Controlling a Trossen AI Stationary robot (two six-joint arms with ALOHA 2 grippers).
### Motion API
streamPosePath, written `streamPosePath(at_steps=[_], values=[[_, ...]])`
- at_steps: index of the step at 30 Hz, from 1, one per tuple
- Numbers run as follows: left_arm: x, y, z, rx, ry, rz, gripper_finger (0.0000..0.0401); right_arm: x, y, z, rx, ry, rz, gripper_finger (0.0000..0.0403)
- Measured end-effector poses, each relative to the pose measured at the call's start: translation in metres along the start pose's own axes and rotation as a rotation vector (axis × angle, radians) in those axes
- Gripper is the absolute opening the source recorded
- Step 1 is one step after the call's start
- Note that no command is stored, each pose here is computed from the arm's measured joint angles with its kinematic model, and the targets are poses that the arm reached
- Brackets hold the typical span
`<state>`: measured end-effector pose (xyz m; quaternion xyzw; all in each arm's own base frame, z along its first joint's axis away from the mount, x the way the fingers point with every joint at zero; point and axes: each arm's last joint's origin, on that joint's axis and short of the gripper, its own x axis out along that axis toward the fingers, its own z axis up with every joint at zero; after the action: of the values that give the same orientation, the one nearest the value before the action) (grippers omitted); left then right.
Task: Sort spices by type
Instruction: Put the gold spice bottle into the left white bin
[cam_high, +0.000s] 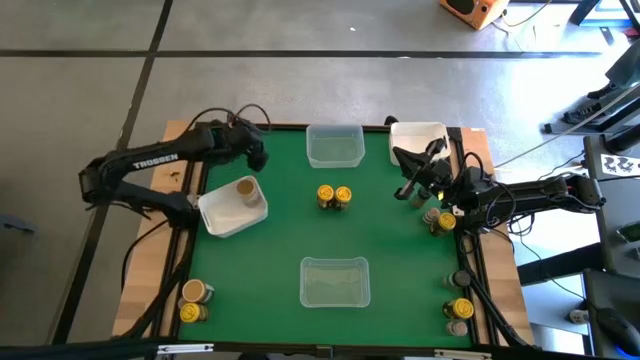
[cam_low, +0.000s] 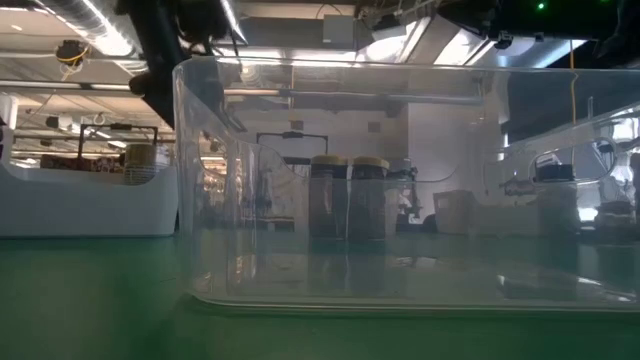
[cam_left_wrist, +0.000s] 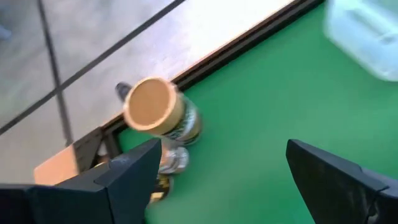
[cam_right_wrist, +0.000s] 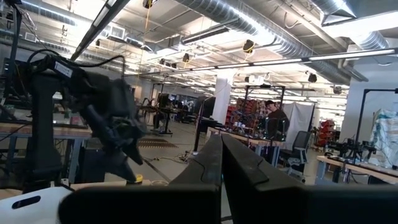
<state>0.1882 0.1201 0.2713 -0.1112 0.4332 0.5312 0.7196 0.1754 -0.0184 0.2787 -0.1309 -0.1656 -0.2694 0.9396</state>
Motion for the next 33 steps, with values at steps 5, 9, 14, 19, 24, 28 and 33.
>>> streamPosePath(at_steps=[5,9,14,19,24,28,33], values=[[0.025,0.009,0.006,-0.002,0.091,0.069,0.0343,0.000,0.000,0.000,0.000,0.000,0.000,0.0010],[0.036,0.009,0.022,0.030,0.143,0.093,0.0343,0.000,0.000,0.000,0.000,0.000,0.000,0.0010],[0.050,0.013,0.050,0.102,0.197,0.119,0.0343,0.000,0.000,0.000,-0.002,0.004,0.001,0.0010],[0.066,0.020,0.061,0.109,0.261,0.151,0.0343,0.000,0.001,-0.002,-0.012,0.023,0.009,0.0010],[0.085,0.027,0.059,0.138,0.329,0.172,0.0343,0.000,0.001,-0.002,-0.012,0.022,0.009,0.0010],[0.097,0.029,0.060,0.162,0.348,0.177,0.0343,0.000,0.001,-0.002,-0.012,0.022,0.009,0.0010],[0.112,0.032,0.057,0.159,0.391,0.188,0.0343,0.000,0.001,-0.002,-0.012,0.022,0.008,0.0010]])
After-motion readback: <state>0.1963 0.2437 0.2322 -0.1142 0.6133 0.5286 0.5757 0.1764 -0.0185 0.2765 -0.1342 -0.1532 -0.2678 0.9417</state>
